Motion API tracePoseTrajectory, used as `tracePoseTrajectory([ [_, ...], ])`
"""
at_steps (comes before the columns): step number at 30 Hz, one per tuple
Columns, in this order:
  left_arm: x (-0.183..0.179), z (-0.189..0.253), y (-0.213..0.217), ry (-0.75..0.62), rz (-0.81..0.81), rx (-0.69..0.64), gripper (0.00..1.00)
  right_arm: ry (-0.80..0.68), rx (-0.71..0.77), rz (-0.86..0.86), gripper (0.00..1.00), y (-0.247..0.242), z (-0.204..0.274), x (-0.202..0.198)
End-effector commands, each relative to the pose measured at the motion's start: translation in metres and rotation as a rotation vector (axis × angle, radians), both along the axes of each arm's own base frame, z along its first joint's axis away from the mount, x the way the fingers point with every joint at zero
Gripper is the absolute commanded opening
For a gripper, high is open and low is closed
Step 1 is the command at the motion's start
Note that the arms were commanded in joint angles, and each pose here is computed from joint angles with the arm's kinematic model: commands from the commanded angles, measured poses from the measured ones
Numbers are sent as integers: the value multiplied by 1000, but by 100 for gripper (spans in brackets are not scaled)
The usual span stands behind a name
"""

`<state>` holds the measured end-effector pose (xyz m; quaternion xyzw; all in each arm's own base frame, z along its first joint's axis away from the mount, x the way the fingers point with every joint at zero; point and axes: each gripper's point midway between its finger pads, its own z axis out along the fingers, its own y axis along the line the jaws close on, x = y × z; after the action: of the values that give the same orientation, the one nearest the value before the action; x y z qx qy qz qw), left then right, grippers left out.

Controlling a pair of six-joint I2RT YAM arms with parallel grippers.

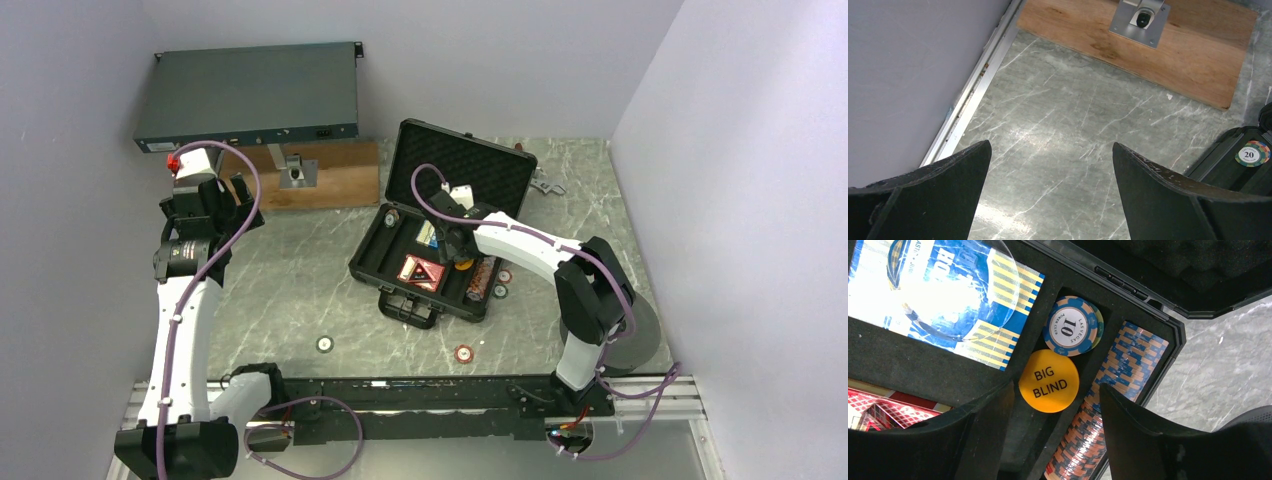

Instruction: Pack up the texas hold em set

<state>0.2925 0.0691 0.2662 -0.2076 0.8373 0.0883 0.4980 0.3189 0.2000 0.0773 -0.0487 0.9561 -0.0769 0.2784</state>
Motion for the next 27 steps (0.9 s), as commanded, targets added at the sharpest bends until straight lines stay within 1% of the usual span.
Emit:
tracePoseTrajectory([
  [1, 2, 12, -1, -54, -14, 2, 97, -23, 18, -15, 68, 0, 3, 4],
  [10, 3, 13, -3, -61, -25, 2, 98, -61, 60, 3, 70, 4, 31, 6],
  [15, 3, 14, -4, -64, -33, 0, 97, -83, 110, 29, 71, 4, 53, -4],
  [19, 4, 14, -6, -68, -42, -4, 97, -90, 150, 50, 72, 1, 67, -20],
  [22, 4, 15, -7, -72, -49, -7, 97, -72, 189, 73, 72, 0, 70, -39],
  [25, 4, 15, -9, -77, -59, -9, 97, -38, 237, 126, 72, 7, 64, -65],
  [27, 5, 15, -10, -77, -64, -11, 97, -18, 244, 143, 72, 7, 57, -84],
])
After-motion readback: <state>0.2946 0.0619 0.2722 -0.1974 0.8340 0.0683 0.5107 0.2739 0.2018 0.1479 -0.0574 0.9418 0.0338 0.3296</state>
